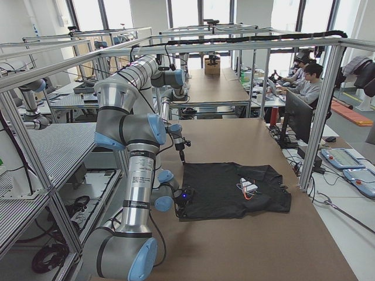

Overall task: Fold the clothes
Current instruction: 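Grasp the two bottom hem corners with both grippers, then lift the hem with both grippers and pull it up off the table, then carry the hem over the shirt toward the collar with both grippers, then lower the hem onto the shirt near the collar and open both grippers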

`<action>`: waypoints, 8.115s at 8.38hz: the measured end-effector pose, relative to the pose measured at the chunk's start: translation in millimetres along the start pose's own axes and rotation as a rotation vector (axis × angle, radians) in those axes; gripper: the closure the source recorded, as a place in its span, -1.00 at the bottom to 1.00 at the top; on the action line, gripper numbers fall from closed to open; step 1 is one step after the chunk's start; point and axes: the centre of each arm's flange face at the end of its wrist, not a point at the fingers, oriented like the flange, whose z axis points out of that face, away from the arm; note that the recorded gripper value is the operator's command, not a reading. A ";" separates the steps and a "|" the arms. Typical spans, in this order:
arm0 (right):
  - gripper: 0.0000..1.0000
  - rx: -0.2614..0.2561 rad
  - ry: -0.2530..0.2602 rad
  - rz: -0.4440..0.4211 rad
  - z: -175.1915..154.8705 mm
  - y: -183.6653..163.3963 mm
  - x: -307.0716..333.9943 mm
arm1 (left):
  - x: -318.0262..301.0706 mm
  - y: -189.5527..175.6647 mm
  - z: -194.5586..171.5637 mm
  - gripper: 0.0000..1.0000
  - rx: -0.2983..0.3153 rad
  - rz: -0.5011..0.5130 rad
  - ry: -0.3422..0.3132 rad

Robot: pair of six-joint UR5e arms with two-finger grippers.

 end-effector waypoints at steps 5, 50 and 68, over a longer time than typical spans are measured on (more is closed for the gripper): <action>-0.90 0.003 0.013 -0.005 6.7 1.2 3.6 | 1.3 -2.2 0.3 0.20 0.004 0.002 0.002; 1.00 -0.427 -0.057 -0.381 -143.6 -68.8 -62.5 | 146.6 -178.9 -210.3 1.00 -0.325 0.200 0.044; 1.00 -0.070 0.053 -0.199 -77.3 -193.6 -96.8 | 168.4 -371.8 -151.4 1.00 -0.013 0.025 -0.127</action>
